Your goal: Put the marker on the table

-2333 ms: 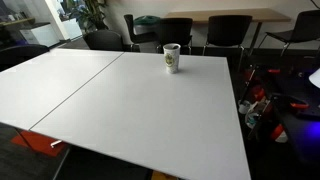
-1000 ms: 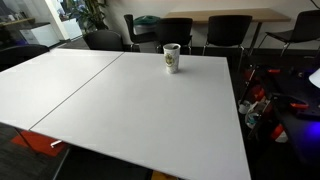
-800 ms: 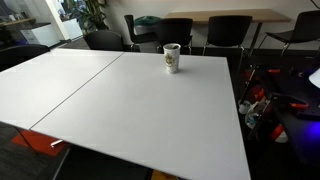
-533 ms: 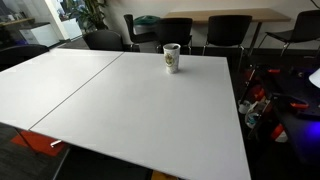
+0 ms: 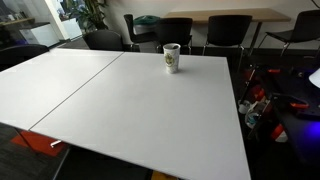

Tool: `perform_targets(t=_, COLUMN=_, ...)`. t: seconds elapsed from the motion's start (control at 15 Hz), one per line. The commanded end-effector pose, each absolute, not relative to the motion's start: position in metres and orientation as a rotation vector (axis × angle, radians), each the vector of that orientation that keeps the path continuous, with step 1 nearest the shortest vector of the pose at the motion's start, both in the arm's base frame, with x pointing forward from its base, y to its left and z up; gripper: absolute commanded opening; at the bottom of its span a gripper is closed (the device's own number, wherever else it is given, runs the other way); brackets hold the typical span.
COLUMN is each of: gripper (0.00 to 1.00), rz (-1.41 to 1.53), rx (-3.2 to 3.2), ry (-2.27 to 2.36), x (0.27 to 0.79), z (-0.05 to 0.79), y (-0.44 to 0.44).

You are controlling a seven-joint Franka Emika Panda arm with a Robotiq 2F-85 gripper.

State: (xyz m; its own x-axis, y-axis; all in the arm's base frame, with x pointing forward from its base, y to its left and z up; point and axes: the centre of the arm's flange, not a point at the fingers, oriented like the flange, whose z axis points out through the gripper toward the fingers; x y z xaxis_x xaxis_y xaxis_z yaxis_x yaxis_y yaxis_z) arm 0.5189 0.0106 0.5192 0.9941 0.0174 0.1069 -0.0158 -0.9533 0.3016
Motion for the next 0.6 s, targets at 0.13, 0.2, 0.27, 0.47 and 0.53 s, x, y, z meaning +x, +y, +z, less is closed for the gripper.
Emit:
perform_targets(t=0.13, gripper=1.00, rz=0.091, rx=2.889, ry=0.133, x=0.545, z=0.493, y=-0.030)
perform_targets(t=0.2, gripper=1.00, rz=0.062, rx=2.897, ry=0.156, x=0.546, z=0.487, y=-0.037)
perform_targets(t=0.27, gripper=1.00, rz=0.043, rx=2.902, ry=0.177, x=0.547, z=0.481, y=-0.045)
perform_targets(t=0.47, gripper=1.00, rz=0.002, rx=2.889, ry=0.260, x=0.550, z=0.465, y=-0.064)
perform_targets(t=0.53, gripper=1.00, rz=-0.005, rx=2.887, ry=0.288, x=0.551, z=0.459, y=-0.069)
